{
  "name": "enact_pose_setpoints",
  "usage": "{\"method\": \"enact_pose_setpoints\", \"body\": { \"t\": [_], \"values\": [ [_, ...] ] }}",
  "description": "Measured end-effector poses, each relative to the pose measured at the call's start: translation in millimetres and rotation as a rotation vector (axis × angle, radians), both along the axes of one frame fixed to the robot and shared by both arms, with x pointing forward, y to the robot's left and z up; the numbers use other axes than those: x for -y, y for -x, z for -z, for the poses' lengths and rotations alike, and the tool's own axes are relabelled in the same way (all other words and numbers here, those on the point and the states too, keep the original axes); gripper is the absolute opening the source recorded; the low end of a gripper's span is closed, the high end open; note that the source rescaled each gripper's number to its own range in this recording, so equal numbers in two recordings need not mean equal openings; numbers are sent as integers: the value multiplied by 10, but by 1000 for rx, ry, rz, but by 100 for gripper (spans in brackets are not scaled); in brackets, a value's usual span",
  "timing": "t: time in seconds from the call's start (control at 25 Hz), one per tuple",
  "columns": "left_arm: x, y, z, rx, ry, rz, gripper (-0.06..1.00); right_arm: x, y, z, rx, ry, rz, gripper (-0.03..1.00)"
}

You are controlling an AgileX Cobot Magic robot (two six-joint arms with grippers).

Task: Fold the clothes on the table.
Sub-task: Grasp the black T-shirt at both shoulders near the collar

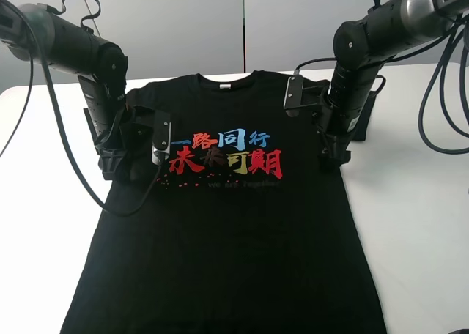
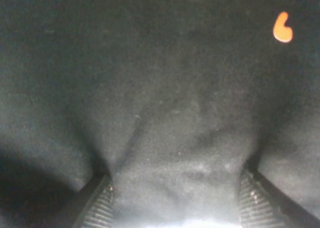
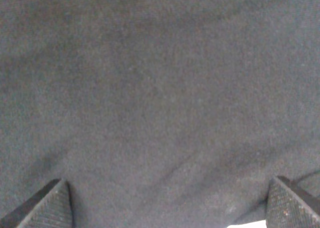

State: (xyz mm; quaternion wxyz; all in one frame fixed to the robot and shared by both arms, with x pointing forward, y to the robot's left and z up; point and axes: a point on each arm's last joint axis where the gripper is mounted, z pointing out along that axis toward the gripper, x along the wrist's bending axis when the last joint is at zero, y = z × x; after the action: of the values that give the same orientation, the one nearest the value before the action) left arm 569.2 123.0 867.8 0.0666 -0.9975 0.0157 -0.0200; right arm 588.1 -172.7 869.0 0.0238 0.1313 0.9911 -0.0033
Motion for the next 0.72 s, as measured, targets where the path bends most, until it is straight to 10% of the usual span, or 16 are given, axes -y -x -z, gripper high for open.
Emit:
{"method": "enact_pose_setpoints", "body": {
  "t": [0.72],
  "values": [
    [4,-11,0,12,5,3,73,-17,21,99,-55,-4,1,86]
  ]
}}
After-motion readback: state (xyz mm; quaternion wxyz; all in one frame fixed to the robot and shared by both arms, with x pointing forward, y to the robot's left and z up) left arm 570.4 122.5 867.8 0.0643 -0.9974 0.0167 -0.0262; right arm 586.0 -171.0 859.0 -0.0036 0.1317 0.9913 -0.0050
